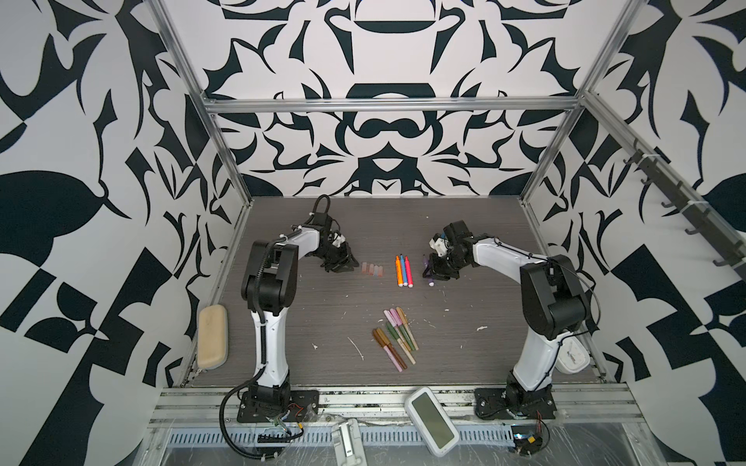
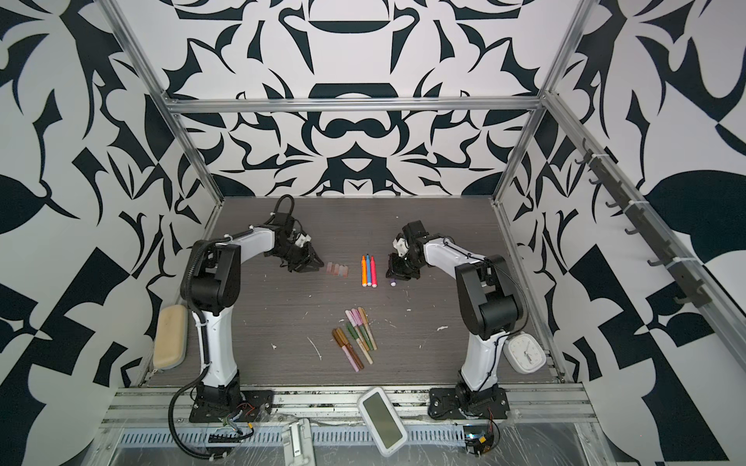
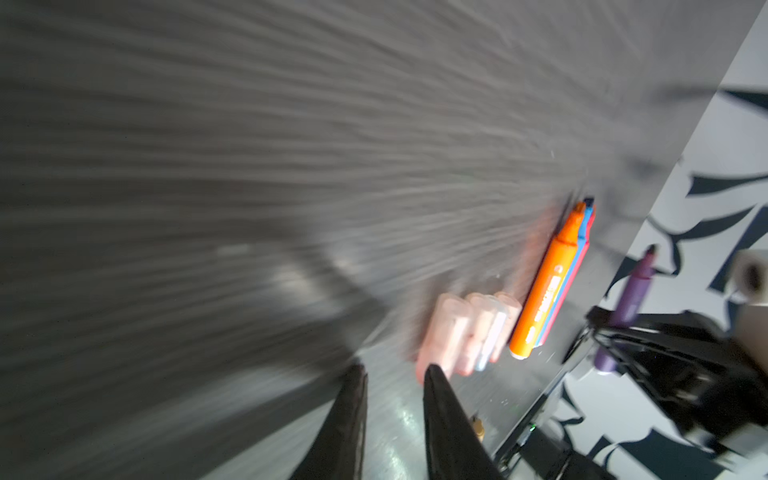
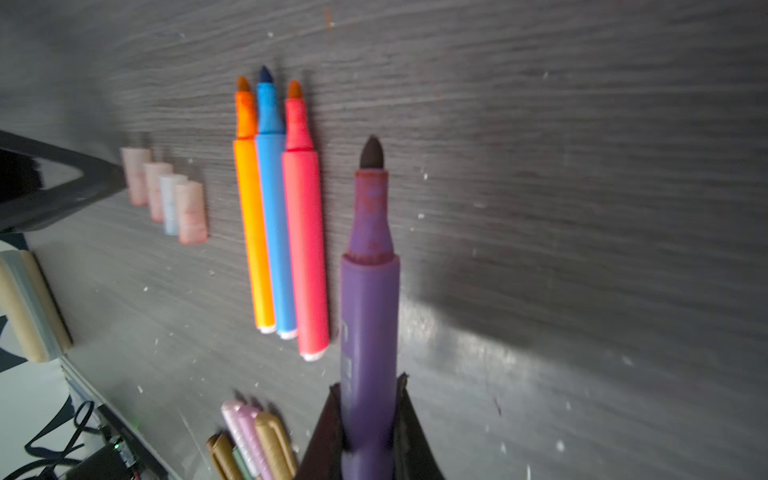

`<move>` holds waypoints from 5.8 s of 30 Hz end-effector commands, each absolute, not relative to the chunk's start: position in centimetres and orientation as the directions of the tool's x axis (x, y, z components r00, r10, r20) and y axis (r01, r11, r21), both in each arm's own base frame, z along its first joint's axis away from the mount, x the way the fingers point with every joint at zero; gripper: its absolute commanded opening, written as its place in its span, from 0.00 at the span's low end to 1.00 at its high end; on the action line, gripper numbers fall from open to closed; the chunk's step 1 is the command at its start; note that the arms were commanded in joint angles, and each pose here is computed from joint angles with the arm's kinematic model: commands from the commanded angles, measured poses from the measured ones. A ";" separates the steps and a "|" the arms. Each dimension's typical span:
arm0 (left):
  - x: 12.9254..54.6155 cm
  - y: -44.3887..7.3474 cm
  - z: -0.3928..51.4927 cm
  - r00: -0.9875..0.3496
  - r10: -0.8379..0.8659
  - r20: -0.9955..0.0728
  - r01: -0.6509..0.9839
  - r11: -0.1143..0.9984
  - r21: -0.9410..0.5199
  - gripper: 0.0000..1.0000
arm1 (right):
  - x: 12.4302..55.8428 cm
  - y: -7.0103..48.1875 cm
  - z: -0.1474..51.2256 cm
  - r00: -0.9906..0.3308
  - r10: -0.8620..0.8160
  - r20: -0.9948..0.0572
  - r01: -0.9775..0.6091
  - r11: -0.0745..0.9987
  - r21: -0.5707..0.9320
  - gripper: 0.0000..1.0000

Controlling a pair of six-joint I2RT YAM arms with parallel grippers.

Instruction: Open the pen caps

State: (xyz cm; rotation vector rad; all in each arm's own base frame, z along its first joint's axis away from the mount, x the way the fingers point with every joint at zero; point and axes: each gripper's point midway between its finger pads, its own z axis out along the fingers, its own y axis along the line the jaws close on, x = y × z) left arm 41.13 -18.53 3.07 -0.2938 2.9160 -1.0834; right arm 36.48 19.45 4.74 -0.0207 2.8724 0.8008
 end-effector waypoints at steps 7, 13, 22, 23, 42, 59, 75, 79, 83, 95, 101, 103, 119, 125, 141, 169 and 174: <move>41.8 -16.8 4.9 -0.963 -0.266 0.047 -0.220 0.671 -0.708 0.27 | 38.1 20.7 3.8 -0.984 0.010 -0.177 -0.092 0.825 0.558 0.00; 41.7 -16.7 4.4 -0.966 -0.253 0.063 -0.224 0.683 -0.696 0.24 | 38.1 21.2 3.3 -0.987 0.004 -0.160 -0.088 0.823 0.562 0.03; 41.2 -16.6 3.9 -0.966 -0.244 0.087 -0.236 0.692 -0.682 0.23 | 37.8 22.9 2.6 -0.992 -0.030 -0.124 -0.096 0.812 0.576 0.16; 41.2 -16.6 3.9 -0.966 -0.244 0.086 -0.236 0.692 -0.682 0.23 | 37.8 23.0 2.5 -0.992 -0.030 -0.121 -0.094 0.812 0.576 0.18; 40.2 -16.2 2.6 -0.969 -0.221 0.108 -0.241 0.761 -0.603 0.18 | 37.7 23.4 3.0 -0.993 -0.024 -0.115 -0.088 0.798 0.597 0.37; 38.7 -18.6 1.2 -0.980 -0.143 0.142 -0.198 0.811 -0.550 0.18 | 38.7 23.7 5.3 -0.984 0.001 -0.177 -0.111 0.776 0.621 0.34; 38.7 -17.7 0.0 -0.976 -0.148 0.159 -0.206 0.861 -0.466 0.09 | 39.8 21.4 6.2 -0.978 0.068 -0.198 -0.065 0.801 0.595 0.27; 39.5 -17.2 -0.1 -0.977 -0.151 0.150 -0.202 0.879 -0.433 0.03 | 39.5 21.0 6.0 -0.979 0.071 -0.191 -0.057 0.805 0.591 0.23; 39.6 -17.1 -0.3 -0.974 -0.153 0.168 -0.211 0.884 -0.418 0.03 | 39.0 20.7 5.3 -0.983 0.070 -0.171 -0.043 0.813 0.581 0.20; 39.2 -18.8 -0.7 -0.973 -0.131 0.190 -0.205 0.871 -0.447 0.05 | 38.3 20.4 4.1 -0.989 0.062 -0.131 -0.023 0.825 0.565 0.19; 38.1 -19.6 -1.1 -0.971 -0.120 0.208 -0.203 0.873 -0.443 0.05 | 38.3 20.5 3.9 -0.991 0.061 -0.123 -0.020 0.825 0.565 0.19; 37.9 -19.9 -1.1 -0.971 -0.115 0.211 -0.199 0.876 -0.440 0.05 | 38.2 20.5 3.8 -0.991 0.060 -0.121 -0.019 0.824 0.566 0.19; 37.3 -21.2 -1.2 -0.972 -0.093 0.216 -0.182 0.881 -0.437 0.05 | 37.3 20.1 3.5 -0.993 0.060 -0.104 -0.008 0.831 0.556 0.18; 37.3 -21.5 -1.3 -0.972 -0.089 0.218 -0.180 0.880 -0.439 0.05 | 37.2 19.9 3.4 -0.993 0.063 -0.097 0.000 0.838 0.546 0.17; 38.1 -20.1 -0.1 -0.979 -0.112 0.173 -0.176 0.890 -0.421 0.05 | 37.5 19.9 2.7 -0.997 0.060 -0.049 0.025 0.849 0.527 0.17; 38.8 -18.3 1.7 -0.973 -0.190 0.132 -0.230 0.854 -0.466 0.04 | 37.2 21.8 1.4 -1.000 -0.009 0.027 0.008 0.837 0.547 0.15; 38.6 -18.3 1.6 -0.971 -0.195 0.136 -0.236 0.852 -0.467 0.04 | 36.8 22.0 1.1 -0.999 -0.019 0.042 0.008 0.836 0.548 0.14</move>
